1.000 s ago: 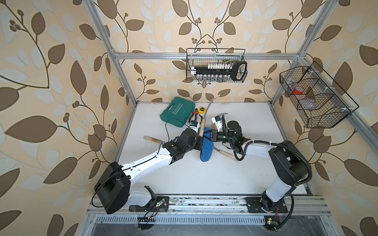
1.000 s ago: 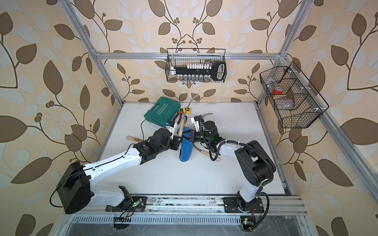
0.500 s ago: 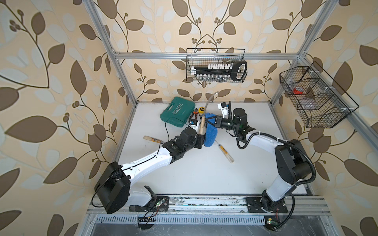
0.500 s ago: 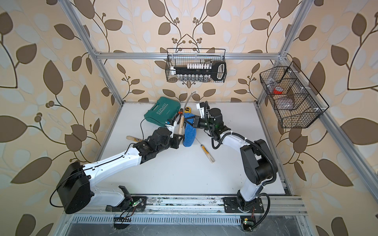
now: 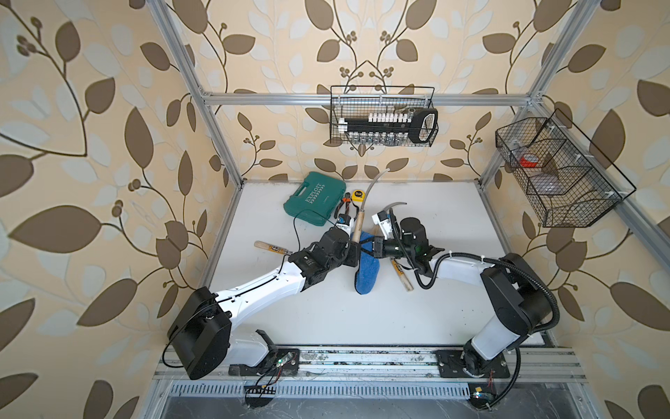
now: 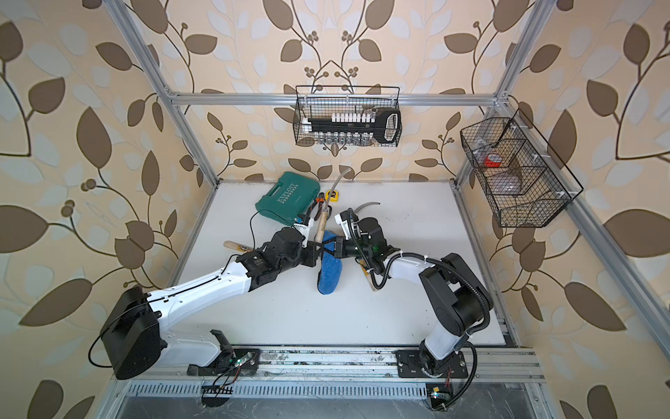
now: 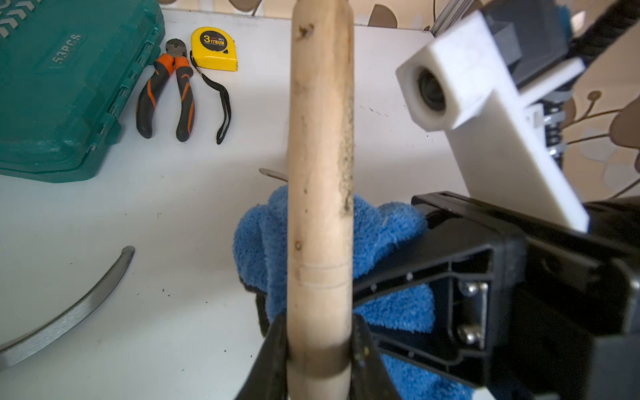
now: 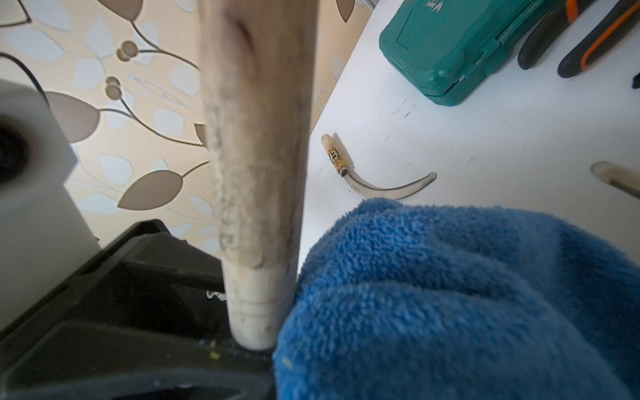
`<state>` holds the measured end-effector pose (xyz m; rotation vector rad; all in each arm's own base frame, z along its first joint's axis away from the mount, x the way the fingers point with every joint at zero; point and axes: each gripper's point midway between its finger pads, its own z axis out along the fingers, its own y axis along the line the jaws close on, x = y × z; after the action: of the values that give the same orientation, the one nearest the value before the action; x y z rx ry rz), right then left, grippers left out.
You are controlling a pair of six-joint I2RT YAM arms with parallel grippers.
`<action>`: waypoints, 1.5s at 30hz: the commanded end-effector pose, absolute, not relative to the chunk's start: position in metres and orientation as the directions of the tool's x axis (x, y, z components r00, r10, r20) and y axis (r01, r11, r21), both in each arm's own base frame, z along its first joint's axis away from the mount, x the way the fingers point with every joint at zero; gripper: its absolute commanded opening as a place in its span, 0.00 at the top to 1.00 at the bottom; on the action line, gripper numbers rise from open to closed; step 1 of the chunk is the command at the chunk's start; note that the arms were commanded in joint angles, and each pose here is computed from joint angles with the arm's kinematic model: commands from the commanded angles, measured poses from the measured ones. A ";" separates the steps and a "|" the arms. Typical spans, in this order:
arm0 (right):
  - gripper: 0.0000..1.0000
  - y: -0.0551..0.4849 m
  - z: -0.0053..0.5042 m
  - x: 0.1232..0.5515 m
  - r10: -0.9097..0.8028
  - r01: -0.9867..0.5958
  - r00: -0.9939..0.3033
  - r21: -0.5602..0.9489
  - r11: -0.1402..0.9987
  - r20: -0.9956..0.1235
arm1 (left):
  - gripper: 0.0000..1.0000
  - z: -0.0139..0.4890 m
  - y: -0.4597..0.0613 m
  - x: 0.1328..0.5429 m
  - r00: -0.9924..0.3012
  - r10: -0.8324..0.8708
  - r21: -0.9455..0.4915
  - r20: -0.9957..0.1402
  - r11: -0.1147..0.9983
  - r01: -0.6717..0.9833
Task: Wipe small sickles with rags
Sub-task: Wipe the small sickle.
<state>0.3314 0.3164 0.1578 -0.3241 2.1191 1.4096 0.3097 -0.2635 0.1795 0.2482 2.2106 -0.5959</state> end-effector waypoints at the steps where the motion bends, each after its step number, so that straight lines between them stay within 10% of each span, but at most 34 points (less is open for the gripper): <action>1: 1.00 0.322 0.197 0.326 0.106 -0.597 -0.739 0.720 0.353 -0.665 | 1.00 0.199 -0.271 0.310 -0.603 -0.036 -0.344 -0.797 0.847 0.404; 18: 1.00 0.303 0.271 0.400 0.208 -0.610 -0.692 0.714 0.342 -0.691 | 1.00 0.200 -0.274 0.309 -0.603 -0.028 -0.347 -0.797 0.838 0.421; 34: 1.00 0.314 0.199 0.320 0.101 -0.604 -0.725 0.699 0.383 -0.681 | 1.00 0.202 -0.268 0.310 -0.591 -0.042 -0.338 -0.806 0.851 0.402; 45: 1.00 0.300 0.245 0.309 0.146 -0.639 -0.659 0.651 0.409 -0.738 | 1.00 0.199 -0.272 0.311 -0.603 -0.027 -0.339 -0.797 0.847 0.410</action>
<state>0.3135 0.2939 0.2172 -0.3592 1.9870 1.3149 0.3054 -0.2663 0.1772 0.2663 2.2085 -0.6015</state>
